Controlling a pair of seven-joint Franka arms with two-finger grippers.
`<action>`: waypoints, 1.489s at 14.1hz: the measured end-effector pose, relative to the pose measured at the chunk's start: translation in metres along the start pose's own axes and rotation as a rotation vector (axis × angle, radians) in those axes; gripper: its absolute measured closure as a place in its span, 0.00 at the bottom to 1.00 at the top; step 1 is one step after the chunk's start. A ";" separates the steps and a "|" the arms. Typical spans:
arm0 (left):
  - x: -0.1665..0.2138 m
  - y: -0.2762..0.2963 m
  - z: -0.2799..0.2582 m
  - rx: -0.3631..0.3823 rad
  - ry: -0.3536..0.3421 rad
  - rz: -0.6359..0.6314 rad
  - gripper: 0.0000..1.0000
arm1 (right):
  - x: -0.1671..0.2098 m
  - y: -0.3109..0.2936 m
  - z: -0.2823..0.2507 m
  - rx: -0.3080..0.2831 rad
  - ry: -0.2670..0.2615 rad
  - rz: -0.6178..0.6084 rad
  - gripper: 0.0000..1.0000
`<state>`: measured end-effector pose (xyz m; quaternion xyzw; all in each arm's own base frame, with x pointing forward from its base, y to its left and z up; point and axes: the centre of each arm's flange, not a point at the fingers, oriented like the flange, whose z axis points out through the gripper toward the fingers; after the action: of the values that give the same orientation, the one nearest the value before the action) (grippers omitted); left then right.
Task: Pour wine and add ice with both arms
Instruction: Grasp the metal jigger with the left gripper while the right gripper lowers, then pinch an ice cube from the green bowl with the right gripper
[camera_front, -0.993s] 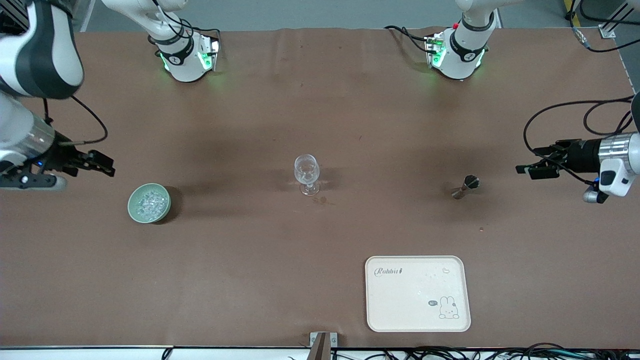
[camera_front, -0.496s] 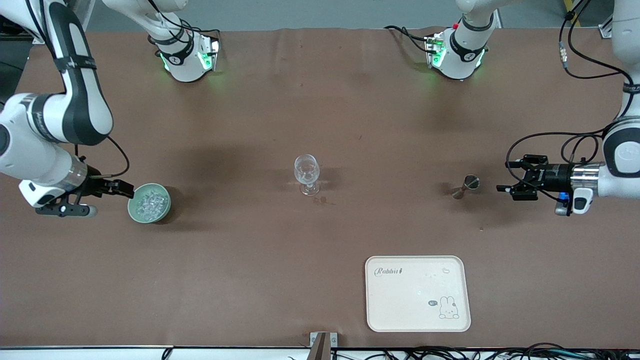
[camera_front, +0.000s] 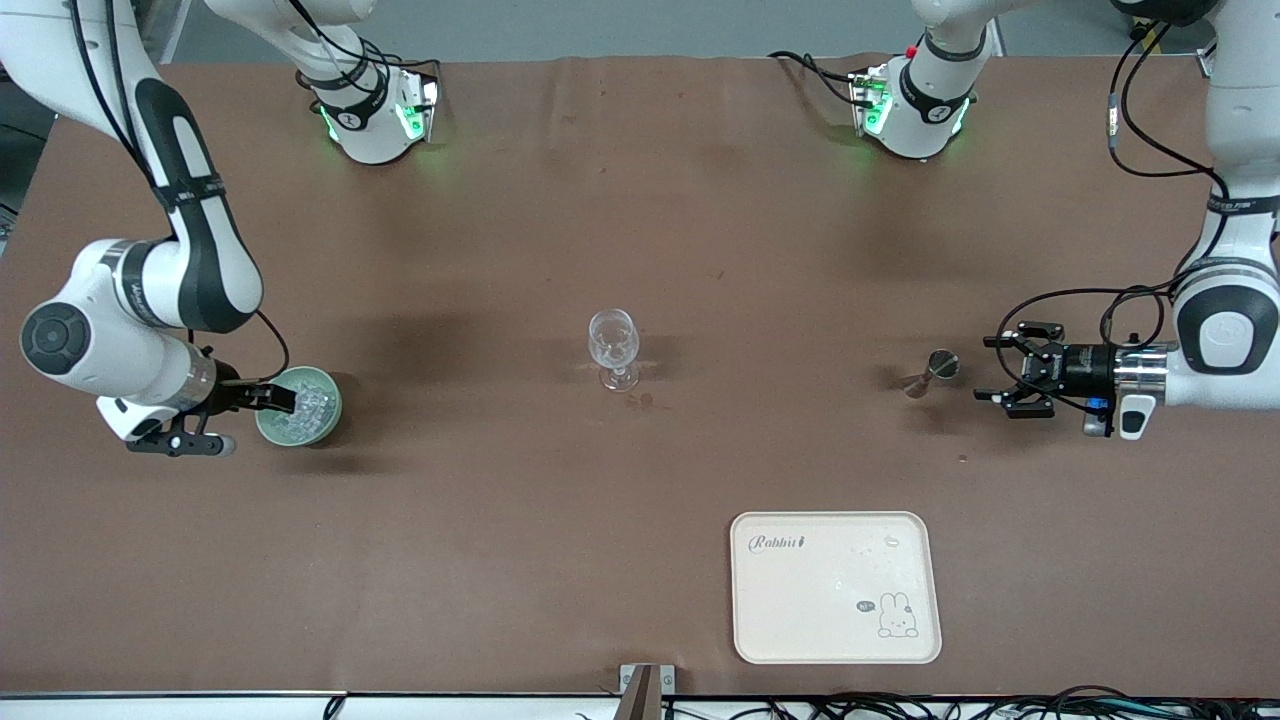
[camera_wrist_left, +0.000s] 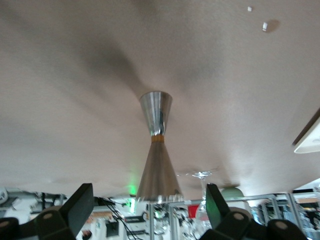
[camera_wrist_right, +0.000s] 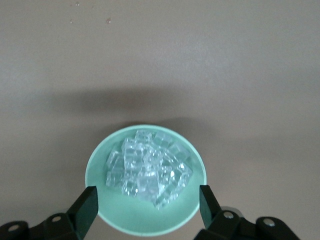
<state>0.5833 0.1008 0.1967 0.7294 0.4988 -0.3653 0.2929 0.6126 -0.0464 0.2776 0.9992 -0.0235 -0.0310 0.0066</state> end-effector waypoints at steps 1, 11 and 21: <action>0.009 -0.002 0.009 -0.009 -0.020 -0.018 0.03 | 0.001 -0.001 0.006 0.000 -0.001 -0.001 0.11; 0.044 -0.006 0.048 -0.026 -0.107 -0.079 0.19 | -0.022 -0.002 0.055 -0.001 0.009 -0.002 0.25; 0.044 -0.004 0.064 -0.022 -0.152 -0.080 0.41 | -0.018 -0.008 0.052 -0.002 0.056 -0.012 0.38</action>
<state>0.5742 0.0736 0.1241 0.6757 0.5079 -0.4255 0.3231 0.5921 -0.0382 0.2266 0.9998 -0.0171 -0.0030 0.0079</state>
